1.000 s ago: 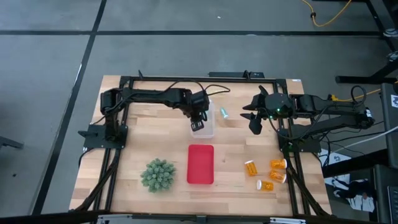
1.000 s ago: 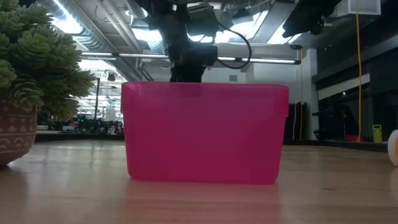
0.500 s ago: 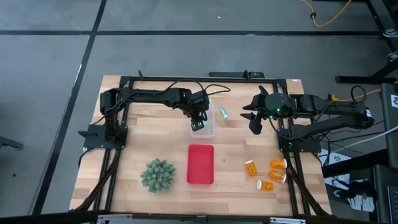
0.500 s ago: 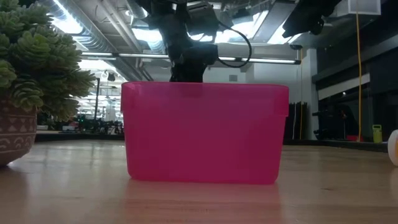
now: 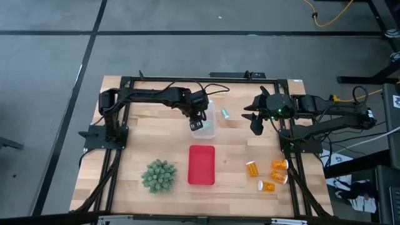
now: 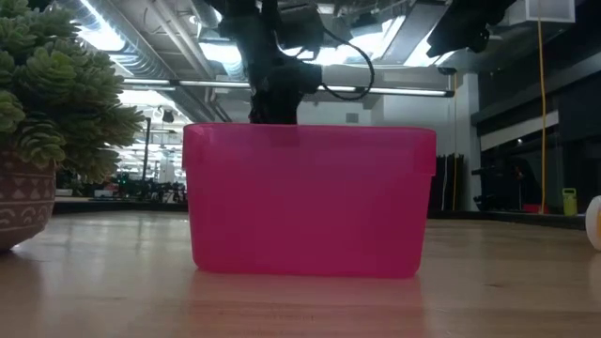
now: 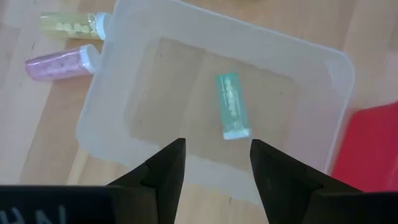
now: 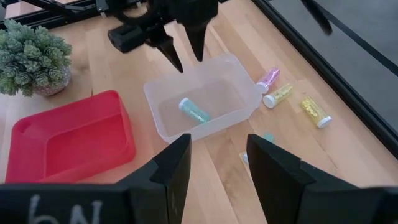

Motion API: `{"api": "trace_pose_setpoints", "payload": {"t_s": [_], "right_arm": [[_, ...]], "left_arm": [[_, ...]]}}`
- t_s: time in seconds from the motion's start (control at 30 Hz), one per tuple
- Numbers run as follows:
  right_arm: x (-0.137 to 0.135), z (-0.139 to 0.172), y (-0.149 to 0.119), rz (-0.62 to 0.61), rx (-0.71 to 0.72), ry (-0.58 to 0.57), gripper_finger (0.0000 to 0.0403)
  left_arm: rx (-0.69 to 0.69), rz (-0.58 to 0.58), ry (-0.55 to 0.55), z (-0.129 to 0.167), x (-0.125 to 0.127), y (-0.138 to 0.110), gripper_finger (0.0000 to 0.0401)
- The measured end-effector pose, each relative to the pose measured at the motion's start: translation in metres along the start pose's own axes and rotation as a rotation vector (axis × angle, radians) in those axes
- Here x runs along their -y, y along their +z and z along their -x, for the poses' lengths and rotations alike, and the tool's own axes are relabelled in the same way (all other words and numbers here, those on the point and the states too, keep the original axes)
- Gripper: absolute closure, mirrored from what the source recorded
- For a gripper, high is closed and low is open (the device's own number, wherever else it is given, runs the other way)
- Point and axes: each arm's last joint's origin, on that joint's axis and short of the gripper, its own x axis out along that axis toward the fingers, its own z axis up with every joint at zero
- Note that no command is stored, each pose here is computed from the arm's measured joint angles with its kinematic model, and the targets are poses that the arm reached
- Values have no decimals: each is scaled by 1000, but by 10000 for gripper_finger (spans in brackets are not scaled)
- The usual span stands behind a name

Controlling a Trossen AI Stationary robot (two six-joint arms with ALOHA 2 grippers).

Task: Pick and place medicine bottles into bin by pill shape (circle, oval)
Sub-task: Put the top left big orange pill bottle into the red bin

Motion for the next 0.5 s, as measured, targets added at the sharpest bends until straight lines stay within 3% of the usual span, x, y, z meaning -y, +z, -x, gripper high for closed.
{"api": "trace_pose_setpoints", "payload": {"t_s": [0.5], "right_arm": [[0,0,0,0,0,0,244]], "left_arm": [[-164,-2,75,38,-7,-26,228]]}}
